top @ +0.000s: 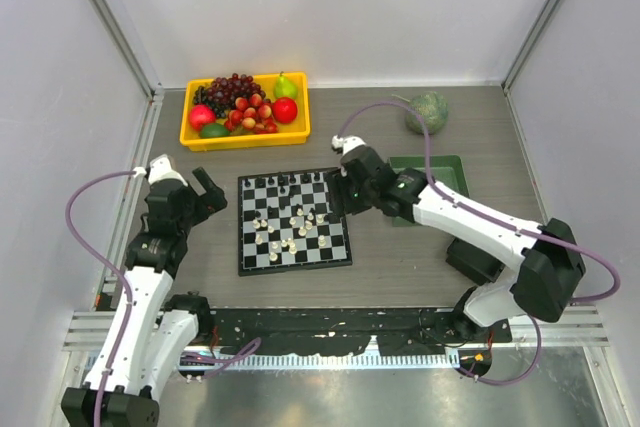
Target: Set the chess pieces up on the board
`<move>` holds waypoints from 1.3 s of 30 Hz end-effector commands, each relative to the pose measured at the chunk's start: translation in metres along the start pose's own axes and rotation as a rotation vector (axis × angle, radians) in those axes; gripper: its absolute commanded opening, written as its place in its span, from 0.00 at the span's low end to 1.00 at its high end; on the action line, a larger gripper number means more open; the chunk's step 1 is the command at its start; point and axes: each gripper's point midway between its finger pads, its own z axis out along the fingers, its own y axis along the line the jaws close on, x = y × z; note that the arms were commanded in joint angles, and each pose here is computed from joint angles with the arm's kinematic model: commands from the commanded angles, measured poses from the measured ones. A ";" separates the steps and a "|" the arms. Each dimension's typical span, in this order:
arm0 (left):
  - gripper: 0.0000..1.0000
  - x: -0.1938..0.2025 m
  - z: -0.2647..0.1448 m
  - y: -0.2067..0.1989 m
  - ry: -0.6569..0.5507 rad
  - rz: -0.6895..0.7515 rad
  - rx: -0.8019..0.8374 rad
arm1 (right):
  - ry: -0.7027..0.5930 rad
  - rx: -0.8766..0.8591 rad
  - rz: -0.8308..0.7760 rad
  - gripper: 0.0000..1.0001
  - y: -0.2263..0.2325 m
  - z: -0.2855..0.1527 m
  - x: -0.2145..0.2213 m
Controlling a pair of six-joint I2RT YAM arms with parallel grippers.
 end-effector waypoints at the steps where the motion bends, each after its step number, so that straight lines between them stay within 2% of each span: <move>1: 0.99 -0.012 0.002 -0.004 -0.004 0.074 0.009 | 0.007 -0.005 -0.021 0.61 0.027 0.014 0.014; 5: 0.99 -0.012 0.007 -0.002 -0.009 0.087 -0.005 | 0.017 -0.025 -0.027 0.61 0.051 0.023 0.027; 11: 0.99 -0.023 0.004 -0.003 -0.032 0.110 -0.015 | 0.034 -0.028 -0.020 0.60 0.063 0.032 0.044; 18: 0.99 -0.022 0.003 0.005 -0.041 0.130 -0.044 | 0.023 -0.033 -0.061 0.56 0.068 0.037 0.037; 21: 0.99 -0.022 0.002 0.009 -0.045 0.140 -0.060 | 0.026 -0.035 -0.077 0.50 0.072 0.043 0.034; 27: 0.99 -0.023 0.000 0.012 -0.050 0.151 -0.073 | 0.033 -0.047 -0.097 0.46 0.081 0.053 0.027; 35: 0.99 -0.022 -0.001 0.017 -0.051 0.167 -0.093 | 0.008 0.029 -0.129 0.44 0.071 0.060 0.016; 39: 0.99 -0.021 -0.001 0.018 -0.052 0.171 -0.096 | 0.020 0.062 -0.138 0.38 0.063 0.066 0.015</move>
